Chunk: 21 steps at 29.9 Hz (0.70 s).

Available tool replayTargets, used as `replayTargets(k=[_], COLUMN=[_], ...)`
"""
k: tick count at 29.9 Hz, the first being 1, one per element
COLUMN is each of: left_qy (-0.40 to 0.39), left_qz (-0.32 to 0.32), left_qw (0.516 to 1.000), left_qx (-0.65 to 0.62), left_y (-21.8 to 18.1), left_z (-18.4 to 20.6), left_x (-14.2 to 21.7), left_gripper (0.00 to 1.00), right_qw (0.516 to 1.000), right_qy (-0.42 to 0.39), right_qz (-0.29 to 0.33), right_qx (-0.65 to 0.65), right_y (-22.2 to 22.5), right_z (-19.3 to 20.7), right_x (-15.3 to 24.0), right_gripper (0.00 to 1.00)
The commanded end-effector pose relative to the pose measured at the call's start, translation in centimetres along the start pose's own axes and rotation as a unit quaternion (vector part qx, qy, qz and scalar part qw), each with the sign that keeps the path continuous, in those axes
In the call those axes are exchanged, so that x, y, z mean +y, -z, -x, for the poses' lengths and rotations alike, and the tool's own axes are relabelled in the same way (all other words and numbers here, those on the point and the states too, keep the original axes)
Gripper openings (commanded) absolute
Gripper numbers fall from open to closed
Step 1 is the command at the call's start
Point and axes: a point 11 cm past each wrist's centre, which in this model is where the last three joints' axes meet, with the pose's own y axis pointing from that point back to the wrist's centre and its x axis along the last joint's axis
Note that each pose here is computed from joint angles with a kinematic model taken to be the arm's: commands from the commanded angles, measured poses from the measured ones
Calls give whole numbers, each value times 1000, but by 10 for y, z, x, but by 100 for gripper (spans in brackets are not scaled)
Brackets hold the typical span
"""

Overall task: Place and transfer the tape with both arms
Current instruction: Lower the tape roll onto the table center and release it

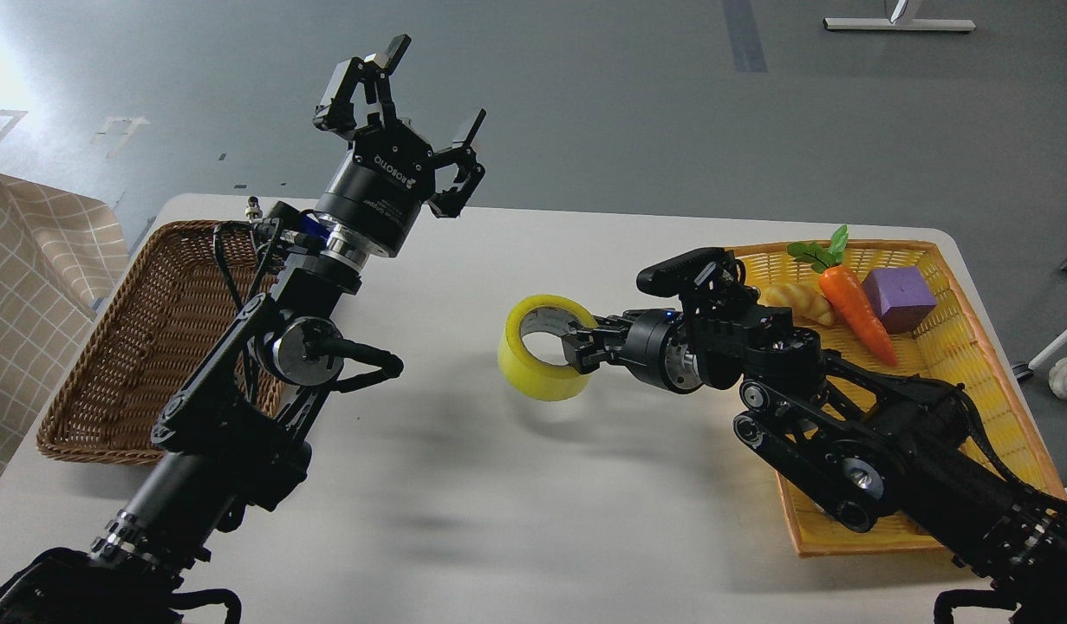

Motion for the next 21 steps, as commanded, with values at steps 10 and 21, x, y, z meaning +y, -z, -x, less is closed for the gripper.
replayTargets(k=[10, 21], left_qy=[-1, -1], left_qz=[4, 4], left_qw=[1000, 1000], left_qx=[-5, -7], left_y=[-7, -9], left_z=[-6, -7], left_x=[2, 2], left_gripper=[98, 98], right_qw=[1000, 1000], right_qy=[24, 21], right_qz=[13, 15], right_qx=[-1, -5], right_y=[4, 3], right_z=[11, 8], right_x=[-21, -20], right_gripper=[11, 32])
